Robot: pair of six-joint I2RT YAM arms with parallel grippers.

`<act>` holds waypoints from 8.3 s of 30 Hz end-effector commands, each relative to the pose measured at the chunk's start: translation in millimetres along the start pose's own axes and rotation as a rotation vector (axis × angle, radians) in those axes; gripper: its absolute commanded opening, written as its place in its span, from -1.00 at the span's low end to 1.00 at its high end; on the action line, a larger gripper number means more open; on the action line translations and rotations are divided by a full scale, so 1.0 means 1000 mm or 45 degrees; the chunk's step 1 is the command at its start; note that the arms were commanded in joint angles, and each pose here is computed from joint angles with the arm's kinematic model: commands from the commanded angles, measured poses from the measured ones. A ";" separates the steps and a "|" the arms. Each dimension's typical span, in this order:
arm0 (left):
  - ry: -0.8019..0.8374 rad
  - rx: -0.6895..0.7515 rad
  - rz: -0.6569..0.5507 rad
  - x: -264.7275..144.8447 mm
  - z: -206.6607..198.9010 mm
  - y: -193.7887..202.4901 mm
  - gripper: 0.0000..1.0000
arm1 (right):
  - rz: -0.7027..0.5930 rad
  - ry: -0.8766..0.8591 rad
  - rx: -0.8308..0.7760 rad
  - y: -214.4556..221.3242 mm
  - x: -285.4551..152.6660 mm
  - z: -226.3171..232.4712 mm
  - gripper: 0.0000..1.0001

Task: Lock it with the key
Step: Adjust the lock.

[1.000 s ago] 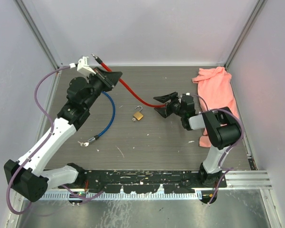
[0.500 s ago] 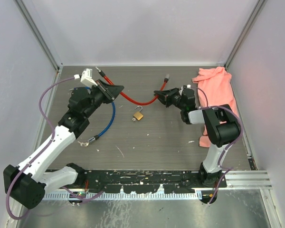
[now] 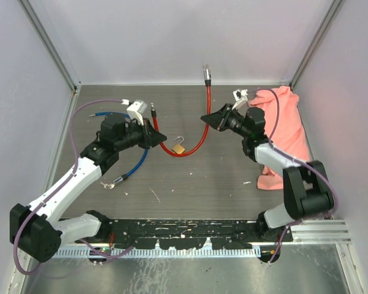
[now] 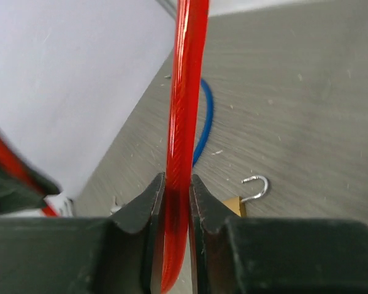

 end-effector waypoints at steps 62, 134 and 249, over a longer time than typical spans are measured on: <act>0.271 0.477 -0.130 -0.028 -0.064 -0.013 -1.00 | 0.107 -0.529 0.223 0.005 -0.083 0.025 -0.98; 0.336 0.222 -0.065 -0.005 -0.042 0.007 -0.96 | 0.217 -0.847 -0.136 -0.018 -0.094 0.107 -0.98; -0.074 2.561 -1.150 0.081 -0.168 -0.045 0.96 | 0.137 -0.636 -0.080 -0.164 -0.108 0.289 -0.98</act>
Point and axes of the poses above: each gripper's point midway between its finger pads, its own x axis out along the fingers, its own z axis along the line the jaws close on, y = z × x, the point moved 8 cm from there along -x, back along the fingers, and after that the axes turned 15 degrees about x, right-handed, at the moved point
